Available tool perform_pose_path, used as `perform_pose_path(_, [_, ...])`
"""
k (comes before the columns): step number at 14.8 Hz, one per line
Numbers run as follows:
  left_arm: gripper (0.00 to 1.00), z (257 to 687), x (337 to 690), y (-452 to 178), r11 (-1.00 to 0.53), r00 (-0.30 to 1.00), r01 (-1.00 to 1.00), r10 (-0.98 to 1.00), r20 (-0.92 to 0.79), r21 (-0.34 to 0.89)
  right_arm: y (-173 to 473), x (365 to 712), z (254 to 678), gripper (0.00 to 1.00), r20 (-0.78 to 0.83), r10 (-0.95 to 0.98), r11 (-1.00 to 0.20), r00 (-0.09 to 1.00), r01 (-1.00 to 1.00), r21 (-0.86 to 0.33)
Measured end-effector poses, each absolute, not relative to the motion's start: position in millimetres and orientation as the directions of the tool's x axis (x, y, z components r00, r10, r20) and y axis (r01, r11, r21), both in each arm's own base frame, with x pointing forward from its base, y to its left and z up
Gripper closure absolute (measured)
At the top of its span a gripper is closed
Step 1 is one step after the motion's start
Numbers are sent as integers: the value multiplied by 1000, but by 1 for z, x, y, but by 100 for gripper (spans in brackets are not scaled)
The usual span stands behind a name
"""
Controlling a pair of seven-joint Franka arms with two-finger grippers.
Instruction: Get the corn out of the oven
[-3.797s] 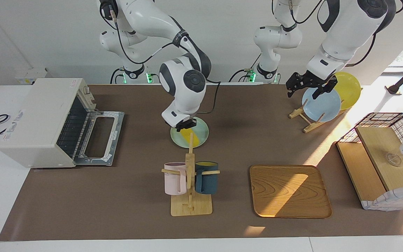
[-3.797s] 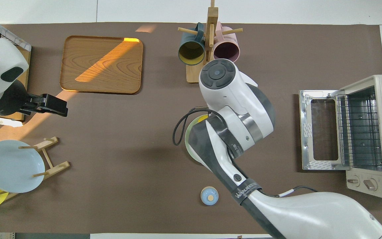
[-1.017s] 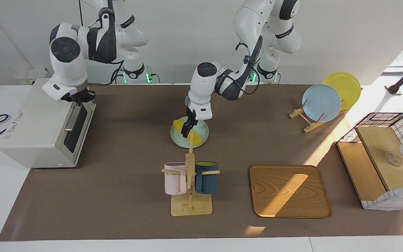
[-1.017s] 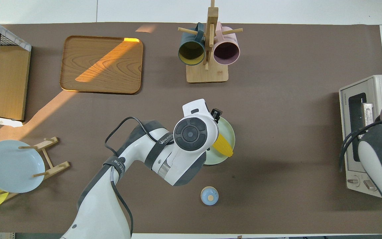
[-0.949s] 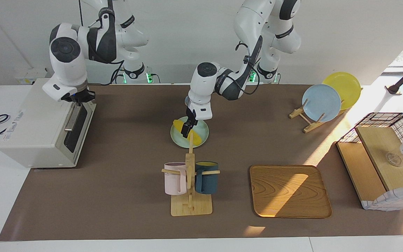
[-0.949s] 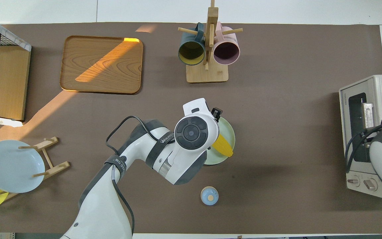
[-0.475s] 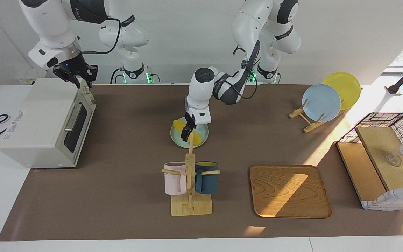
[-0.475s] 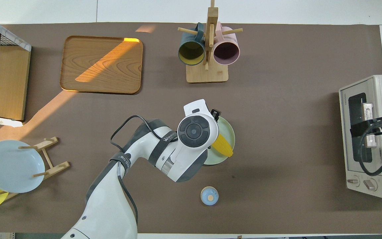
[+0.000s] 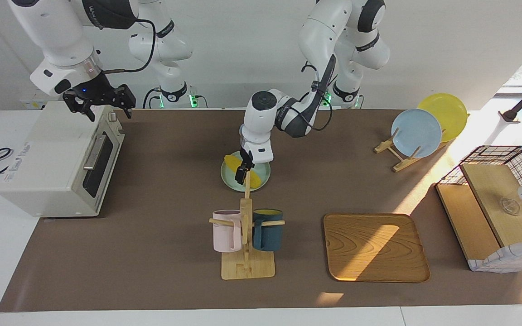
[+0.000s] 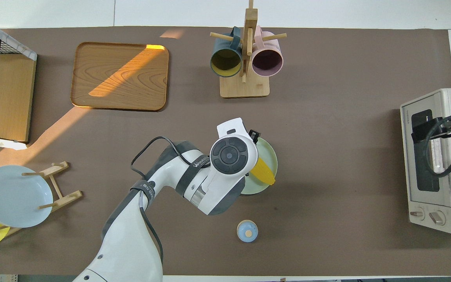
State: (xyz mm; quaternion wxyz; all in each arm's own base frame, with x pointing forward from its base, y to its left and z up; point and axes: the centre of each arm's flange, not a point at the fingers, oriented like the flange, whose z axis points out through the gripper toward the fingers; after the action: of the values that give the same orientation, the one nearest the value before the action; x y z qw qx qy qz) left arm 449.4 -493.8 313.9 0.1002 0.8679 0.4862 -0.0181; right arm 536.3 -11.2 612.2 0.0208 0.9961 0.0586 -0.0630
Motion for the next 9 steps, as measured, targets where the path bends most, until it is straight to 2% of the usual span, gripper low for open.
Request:
perform_pose_path(1, [7, 314, 449, -494, -506, 526, 848, 841, -129, 156, -14, 538, 612, 0, -132, 108, -993, 985, 113, 33])
perform_pose_path(2, [13, 314, 449, -494, -505, 524, 849, 842, -129, 155, -18, 538, 611, 0, -135, 102, -994, 986, 107, 33])
perform_pose_path(5, [47, 312, 448, -493, -510, 529, 846, 840, -122, 154, -19, 537, 610, 0, -144, 99, -994, 985, 105, 31])
perform_pose_path(9, [47, 313, 447, -493, -523, 540, 839, 835, -106, 152, -20, 537, 610, 0, -144, 98, -994, 985, 104, 31])
